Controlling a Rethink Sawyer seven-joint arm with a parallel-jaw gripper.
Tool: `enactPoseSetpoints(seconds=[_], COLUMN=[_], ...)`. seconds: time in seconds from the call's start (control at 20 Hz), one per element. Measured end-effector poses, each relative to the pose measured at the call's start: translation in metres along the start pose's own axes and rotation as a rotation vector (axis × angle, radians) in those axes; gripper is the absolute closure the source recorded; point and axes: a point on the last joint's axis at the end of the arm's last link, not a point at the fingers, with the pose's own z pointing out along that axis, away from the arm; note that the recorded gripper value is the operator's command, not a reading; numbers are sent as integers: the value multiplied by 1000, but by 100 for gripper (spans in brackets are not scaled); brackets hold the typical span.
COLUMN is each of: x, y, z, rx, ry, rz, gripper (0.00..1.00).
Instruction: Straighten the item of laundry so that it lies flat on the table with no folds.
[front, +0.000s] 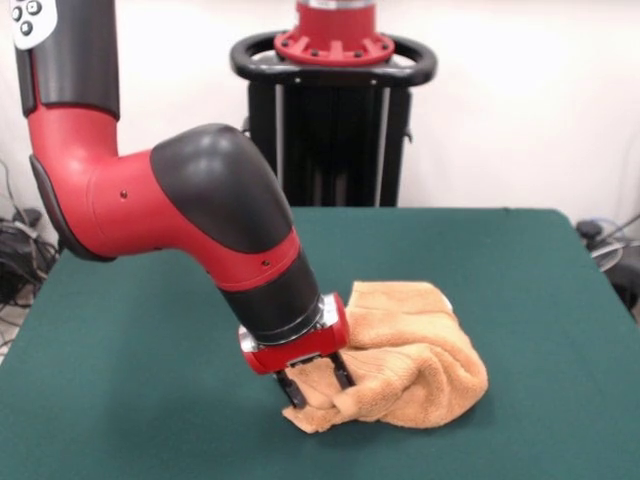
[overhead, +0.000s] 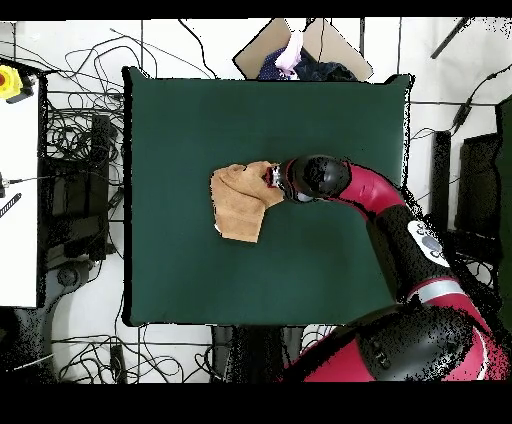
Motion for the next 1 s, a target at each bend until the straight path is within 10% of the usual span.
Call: enactPoseSetpoints(seconds=[1.0], x=[-12], y=[22], z=[3], rx=[54], ry=[-29], rz=[-52], gripper=[0])
